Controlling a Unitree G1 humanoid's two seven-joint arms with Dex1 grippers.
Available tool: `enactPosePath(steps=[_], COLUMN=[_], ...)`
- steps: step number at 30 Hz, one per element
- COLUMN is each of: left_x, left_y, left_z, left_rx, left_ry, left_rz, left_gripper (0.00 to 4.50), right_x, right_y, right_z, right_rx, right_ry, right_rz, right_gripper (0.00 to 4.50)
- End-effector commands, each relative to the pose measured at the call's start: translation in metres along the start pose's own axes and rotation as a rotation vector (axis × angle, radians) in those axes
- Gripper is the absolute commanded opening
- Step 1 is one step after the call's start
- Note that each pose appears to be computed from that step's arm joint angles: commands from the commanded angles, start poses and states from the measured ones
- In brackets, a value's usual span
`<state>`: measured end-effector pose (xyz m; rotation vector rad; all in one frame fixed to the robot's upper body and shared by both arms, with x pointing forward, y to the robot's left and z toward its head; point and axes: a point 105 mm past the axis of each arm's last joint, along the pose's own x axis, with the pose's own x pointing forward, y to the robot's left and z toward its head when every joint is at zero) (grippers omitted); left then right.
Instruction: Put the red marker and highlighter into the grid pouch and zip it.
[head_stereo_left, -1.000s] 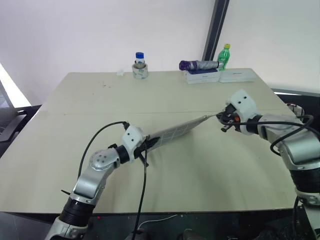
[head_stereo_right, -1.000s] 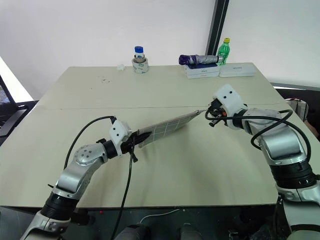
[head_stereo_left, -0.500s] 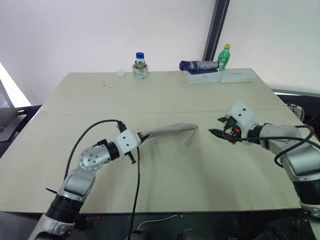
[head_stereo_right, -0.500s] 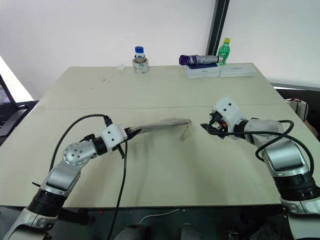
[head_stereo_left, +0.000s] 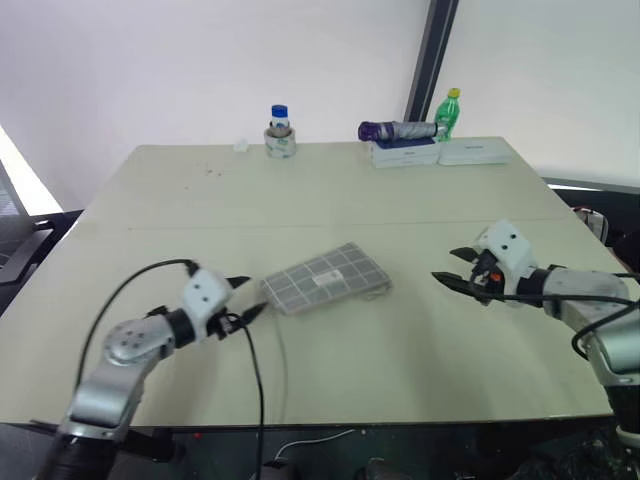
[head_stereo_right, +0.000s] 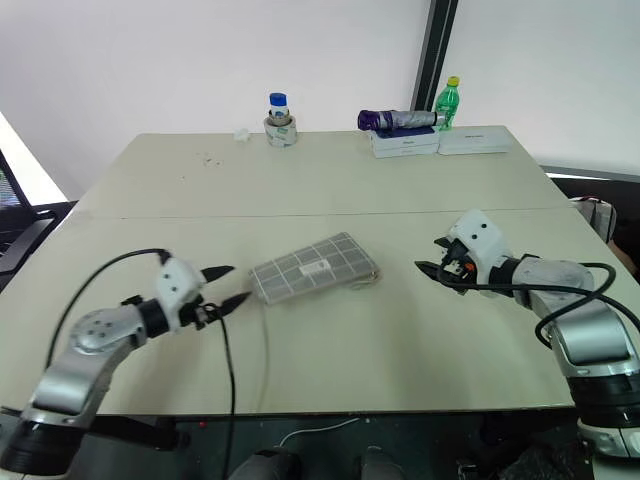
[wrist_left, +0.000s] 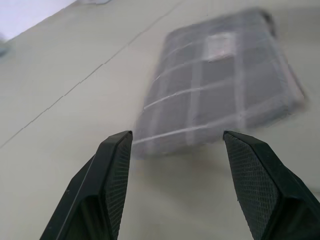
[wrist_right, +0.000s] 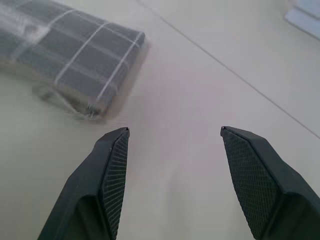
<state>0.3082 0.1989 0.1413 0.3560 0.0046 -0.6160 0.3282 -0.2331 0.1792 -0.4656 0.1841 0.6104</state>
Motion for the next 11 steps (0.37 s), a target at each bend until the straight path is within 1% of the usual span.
enactPosePath(steps=[1,8,11], left_x=[-0.031,-0.068,-0.075], left_y=[0.039,0.051,0.049], left_z=[0.010,-0.008,-0.008], left_rx=[-0.044,-0.098,-0.108], left_ry=[-0.027,0.064,0.064], left_rz=[0.188,0.275,0.276], left_gripper=[3.01,3.01,3.01], right_x=[-0.015,-0.024,-0.023], right_y=[-0.010,-0.015,-0.011], right_z=[0.006,-0.008,-0.010], right_rx=[0.013,0.079,0.103], right_ry=[-0.087,-0.088,-0.094], right_rz=[-0.012,0.004,0.045], right_gripper=[3.01,3.01,3.01])
